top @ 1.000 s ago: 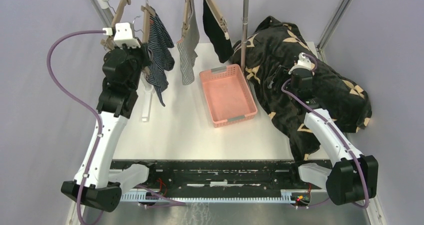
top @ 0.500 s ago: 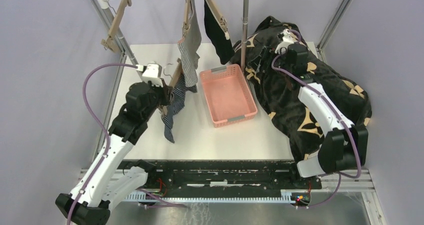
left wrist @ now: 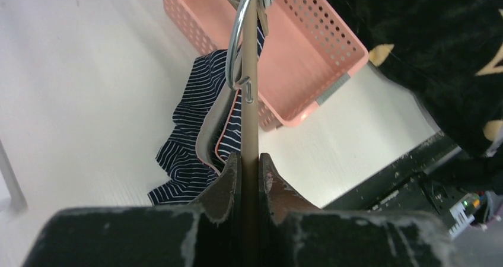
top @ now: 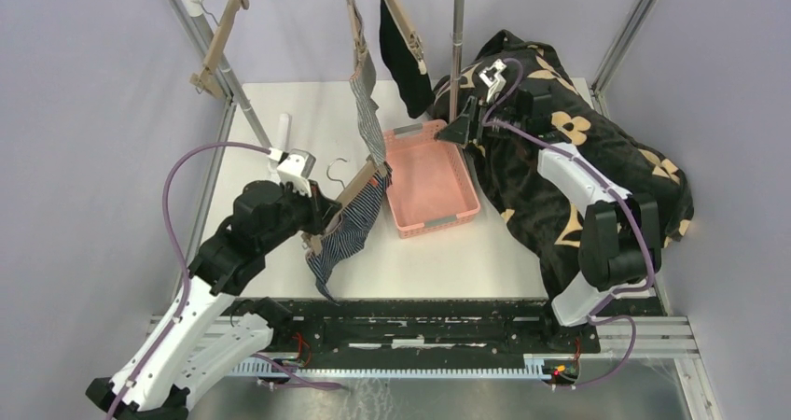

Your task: Remove the underwear clipped to the hanger

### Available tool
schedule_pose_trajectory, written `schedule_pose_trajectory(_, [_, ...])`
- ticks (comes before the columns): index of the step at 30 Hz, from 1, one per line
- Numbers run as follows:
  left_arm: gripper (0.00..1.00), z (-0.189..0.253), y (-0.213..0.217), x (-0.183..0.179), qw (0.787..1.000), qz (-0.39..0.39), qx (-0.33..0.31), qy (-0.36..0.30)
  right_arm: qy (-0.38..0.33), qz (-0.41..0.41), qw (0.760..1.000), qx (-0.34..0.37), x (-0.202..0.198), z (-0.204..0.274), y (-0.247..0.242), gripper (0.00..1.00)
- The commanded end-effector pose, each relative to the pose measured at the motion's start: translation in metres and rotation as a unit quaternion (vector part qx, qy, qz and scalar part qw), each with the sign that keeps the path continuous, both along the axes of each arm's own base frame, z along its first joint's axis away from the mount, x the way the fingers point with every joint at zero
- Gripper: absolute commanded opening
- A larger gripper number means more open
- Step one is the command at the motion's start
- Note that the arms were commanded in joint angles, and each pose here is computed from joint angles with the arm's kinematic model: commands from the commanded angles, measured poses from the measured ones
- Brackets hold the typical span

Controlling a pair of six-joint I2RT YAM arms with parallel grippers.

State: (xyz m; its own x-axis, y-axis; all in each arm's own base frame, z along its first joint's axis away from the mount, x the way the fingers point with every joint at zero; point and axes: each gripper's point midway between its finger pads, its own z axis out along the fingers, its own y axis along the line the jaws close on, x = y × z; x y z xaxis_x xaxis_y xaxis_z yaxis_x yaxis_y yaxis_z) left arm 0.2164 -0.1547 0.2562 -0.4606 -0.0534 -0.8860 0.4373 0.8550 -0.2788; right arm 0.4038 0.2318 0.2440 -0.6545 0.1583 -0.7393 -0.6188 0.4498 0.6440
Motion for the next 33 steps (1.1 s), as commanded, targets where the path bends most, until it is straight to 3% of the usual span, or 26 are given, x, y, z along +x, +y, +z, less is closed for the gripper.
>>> schedule_pose_trajectory(1, [0.03,0.005,-0.005,-0.028,0.999,-0.038,-0.029,0.02,-0.101,0.106,0.989,0.009,-0.049,0.034,0.027,0.75])
schedule_pose_trajectory(6, [0.03,0.02,-0.003,-0.047,0.997,-0.063,-0.044,0.01,-0.133,0.15,0.979,-0.023,-0.086,0.028,0.049,0.76])
schedule_pose_trajectory(11, [0.03,0.041,-0.014,-0.069,0.99,-0.121,-0.074,0.0,-0.147,0.168,0.975,-0.009,-0.106,0.034,0.061,0.76])
schedule_pose_trajectory(24, [0.03,0.058,-0.043,-0.079,0.972,-0.217,-0.091,0.007,-0.166,0.213,0.963,0.009,-0.141,0.042,0.078,0.77])
schedule_pose_trajectory(33, [0.03,0.08,-0.046,-0.075,0.97,-0.218,-0.109,-0.027,-0.186,0.233,0.955,0.014,-0.162,0.05,0.08,0.77])
